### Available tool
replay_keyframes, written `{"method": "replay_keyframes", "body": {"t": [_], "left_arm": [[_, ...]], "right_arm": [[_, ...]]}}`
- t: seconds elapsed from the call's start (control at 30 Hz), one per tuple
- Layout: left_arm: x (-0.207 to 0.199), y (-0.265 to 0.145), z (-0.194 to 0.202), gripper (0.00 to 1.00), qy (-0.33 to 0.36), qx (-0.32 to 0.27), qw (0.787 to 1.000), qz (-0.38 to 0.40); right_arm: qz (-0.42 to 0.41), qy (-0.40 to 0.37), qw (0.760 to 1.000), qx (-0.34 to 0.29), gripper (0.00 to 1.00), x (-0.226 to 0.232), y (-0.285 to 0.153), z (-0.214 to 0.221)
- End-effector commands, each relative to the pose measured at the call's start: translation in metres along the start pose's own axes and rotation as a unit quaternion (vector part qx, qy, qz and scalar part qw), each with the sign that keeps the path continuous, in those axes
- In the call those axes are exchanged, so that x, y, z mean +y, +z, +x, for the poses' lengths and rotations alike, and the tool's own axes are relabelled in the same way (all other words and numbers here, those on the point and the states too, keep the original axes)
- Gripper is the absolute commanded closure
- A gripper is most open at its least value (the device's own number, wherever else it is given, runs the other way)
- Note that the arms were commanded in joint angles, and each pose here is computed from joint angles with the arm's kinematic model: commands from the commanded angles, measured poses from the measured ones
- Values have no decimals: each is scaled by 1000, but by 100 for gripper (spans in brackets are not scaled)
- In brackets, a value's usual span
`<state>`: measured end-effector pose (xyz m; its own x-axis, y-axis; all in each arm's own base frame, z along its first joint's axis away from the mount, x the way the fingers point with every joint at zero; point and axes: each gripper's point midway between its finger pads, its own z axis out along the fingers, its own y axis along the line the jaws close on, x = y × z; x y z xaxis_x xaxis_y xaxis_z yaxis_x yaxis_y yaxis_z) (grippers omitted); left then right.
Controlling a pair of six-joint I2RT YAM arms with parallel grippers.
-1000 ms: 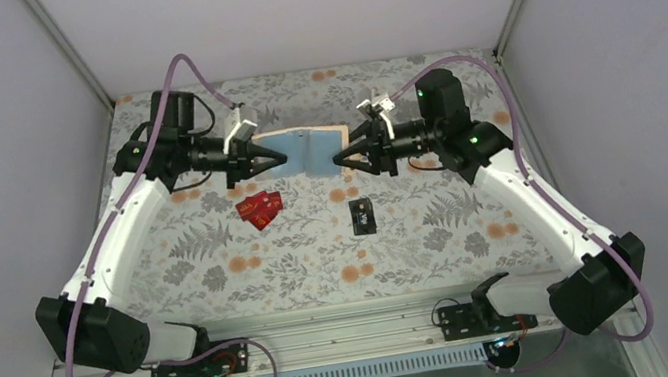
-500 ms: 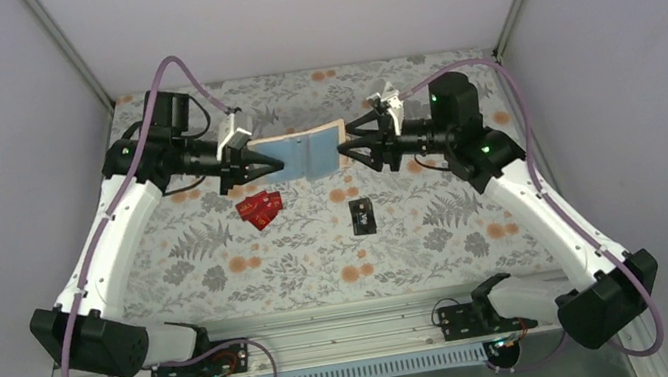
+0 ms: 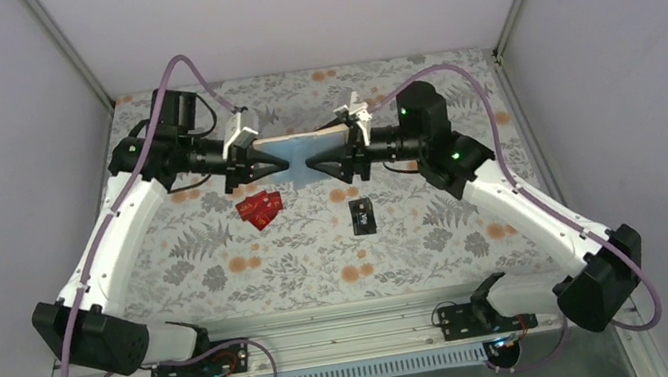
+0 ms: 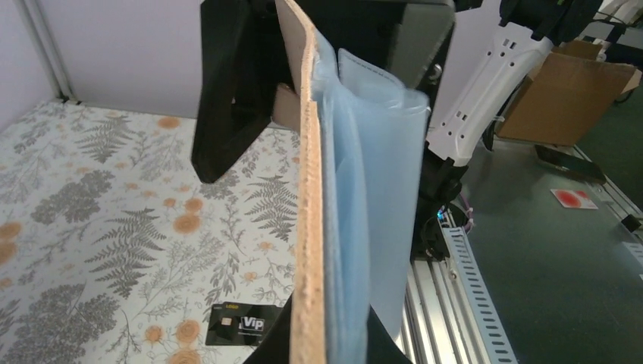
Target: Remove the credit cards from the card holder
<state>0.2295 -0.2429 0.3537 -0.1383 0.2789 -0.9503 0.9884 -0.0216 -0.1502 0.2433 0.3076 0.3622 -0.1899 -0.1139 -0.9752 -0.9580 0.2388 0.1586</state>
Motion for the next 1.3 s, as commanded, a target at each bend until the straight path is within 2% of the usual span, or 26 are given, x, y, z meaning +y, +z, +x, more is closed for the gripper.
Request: {"method": "replay_keyframes", "body": {"t": [0.0,0.17,0.37,0.77,0.93,1.27], "left_arm": [[2,0,-14,98,23,-14,1000,-1],[7,-9,-16,98,22,-20,999,-16],[1,-12,-18,98,34,-21,999,-13],[-6,-14,-19,98,48,-19,999,-8],[-7,-13,-20,98,47,-22,999,-4],[-5,-11,-18,98,42,-22,999,0]], "right_arm": [[-38,-38,998,-16,36,19,10,-16],[-68,-57,996,-15,29,40,-6,-15],[9,-37,999,-8,20,7,-40,2],[65,-35,997,-16,22,-20,-69,3],[74,-14,997,-12,25,-33,-63,1],[42,-17,999,-21,26,-24,-41,-6]]}}
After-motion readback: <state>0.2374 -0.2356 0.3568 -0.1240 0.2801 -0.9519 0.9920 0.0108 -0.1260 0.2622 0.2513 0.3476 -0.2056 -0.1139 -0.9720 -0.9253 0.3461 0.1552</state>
